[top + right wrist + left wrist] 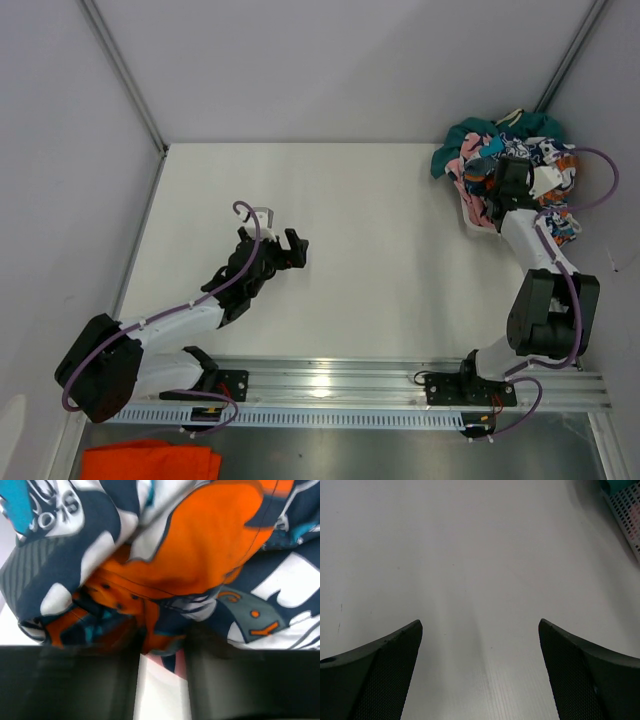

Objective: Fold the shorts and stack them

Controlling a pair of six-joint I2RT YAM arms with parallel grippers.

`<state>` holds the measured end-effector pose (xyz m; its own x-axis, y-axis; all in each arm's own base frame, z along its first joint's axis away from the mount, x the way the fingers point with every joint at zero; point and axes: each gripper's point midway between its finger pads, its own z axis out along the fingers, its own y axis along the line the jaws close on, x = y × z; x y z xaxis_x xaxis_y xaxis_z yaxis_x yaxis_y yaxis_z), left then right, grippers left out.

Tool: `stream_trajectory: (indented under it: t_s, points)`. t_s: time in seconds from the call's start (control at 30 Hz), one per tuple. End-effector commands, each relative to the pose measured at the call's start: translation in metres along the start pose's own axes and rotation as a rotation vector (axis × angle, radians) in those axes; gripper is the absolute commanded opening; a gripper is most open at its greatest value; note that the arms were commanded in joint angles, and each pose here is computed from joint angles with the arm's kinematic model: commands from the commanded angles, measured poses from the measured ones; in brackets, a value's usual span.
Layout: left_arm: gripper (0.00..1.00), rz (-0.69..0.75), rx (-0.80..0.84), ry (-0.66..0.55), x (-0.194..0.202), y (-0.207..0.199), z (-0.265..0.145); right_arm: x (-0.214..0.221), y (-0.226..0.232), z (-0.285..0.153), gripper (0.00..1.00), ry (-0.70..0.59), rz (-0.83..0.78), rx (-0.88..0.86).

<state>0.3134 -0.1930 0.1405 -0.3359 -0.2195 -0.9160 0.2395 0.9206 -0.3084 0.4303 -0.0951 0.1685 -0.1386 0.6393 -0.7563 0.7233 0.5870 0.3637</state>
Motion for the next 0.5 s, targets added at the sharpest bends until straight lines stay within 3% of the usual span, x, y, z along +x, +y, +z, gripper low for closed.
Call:
stream_trajectory:
  t_s: [0.0,0.03,0.2,0.37,0.47]
  points:
    - [0.99,-0.002,0.049,-0.063,-0.025,-0.016,0.003,-0.048,0.03,-0.013,0.23,-0.135,0.069,-0.057]
    - [0.99,-0.001,0.049,-0.063,-0.025,-0.016,0.003,-0.053,0.041,-0.024,0.14,-0.177,0.016,-0.065]
    - [0.99,0.001,0.051,-0.056,-0.024,-0.017,0.005,-0.105,0.098,-0.109,0.0,-0.387,-0.089,-0.111]
    - [0.99,0.006,0.046,-0.06,-0.025,-0.016,0.004,-0.119,0.175,-0.219,0.0,-0.411,-0.127,-0.58]
    - [0.99,0.005,0.038,-0.064,-0.026,-0.014,0.003,-0.147,0.193,-0.315,0.0,-0.44,-0.068,-0.876]
